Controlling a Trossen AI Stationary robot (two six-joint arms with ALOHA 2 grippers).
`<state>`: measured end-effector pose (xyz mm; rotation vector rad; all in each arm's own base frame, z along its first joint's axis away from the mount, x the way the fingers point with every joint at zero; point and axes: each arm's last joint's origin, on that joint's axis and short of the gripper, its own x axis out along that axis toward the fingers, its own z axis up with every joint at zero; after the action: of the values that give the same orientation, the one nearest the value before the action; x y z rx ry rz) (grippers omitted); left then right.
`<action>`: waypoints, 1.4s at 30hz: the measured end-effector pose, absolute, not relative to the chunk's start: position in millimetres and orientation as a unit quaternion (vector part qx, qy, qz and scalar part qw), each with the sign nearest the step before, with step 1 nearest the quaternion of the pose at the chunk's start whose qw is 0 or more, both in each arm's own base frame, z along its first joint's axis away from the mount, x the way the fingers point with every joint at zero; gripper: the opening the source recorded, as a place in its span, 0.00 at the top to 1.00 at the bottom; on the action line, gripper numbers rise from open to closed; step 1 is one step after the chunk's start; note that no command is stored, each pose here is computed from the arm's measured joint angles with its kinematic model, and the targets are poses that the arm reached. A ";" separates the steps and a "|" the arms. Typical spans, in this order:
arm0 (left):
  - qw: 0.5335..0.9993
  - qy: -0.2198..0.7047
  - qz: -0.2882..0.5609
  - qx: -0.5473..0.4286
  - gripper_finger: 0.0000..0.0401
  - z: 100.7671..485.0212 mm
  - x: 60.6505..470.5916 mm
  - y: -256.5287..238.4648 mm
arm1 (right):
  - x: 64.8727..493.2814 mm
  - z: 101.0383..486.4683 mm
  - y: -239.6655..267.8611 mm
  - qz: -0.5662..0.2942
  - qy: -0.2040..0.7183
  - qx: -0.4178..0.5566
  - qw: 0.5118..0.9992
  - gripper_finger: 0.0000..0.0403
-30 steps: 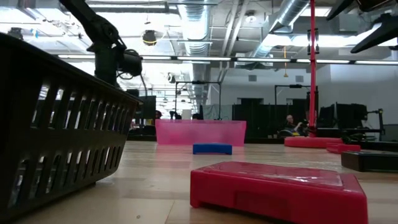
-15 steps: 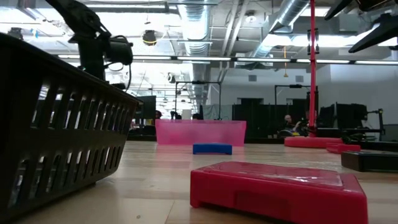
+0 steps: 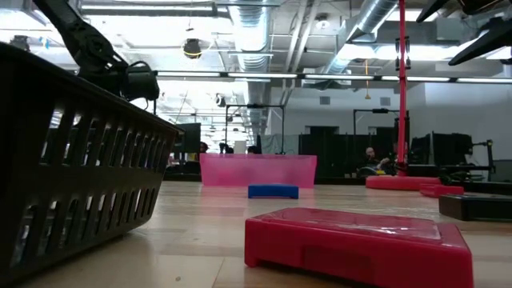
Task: Pick & Place Office items
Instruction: Put the top black digital timer into the black bin
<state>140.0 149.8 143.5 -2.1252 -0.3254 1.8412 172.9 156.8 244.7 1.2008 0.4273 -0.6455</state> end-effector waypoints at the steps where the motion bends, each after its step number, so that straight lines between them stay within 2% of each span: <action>1: 0.152 -0.116 0.644 -0.741 0.32 142.9 138.6 150.5 | 172.9 244.7 156.8 -0.296 0.196 0.551 0.755 0.35; 8: 0.153 -0.139 0.639 -0.741 0.32 141.8 133.0 162.2 | 172.9 244.7 156.8 -0.297 0.195 0.555 0.752 0.35; 22: 0.135 -0.096 0.632 -0.757 0.33 128.2 133.5 169.8 | 172.2 245.0 158.5 -0.296 0.191 0.573 0.740 0.35; 25: 0.133 -0.092 0.631 -0.759 0.39 127.9 133.4 169.4 | 172.2 245.0 158.4 -0.296 0.191 0.573 0.740 0.35; 32: 0.138 -0.080 0.629 -0.761 0.67 127.8 133.0 167.7 | 172.2 245.0 158.3 -0.296 0.190 0.570 0.742 0.35; 42: 0.209 -0.099 0.576 -0.784 0.73 136.5 144.5 174.0 | 172.1 245.0 158.2 -0.296 0.191 0.568 0.744 0.35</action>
<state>144.5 174.0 136.5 -2.1814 -0.2741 1.6032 172.1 158.2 245.0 1.2438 0.4177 -0.6487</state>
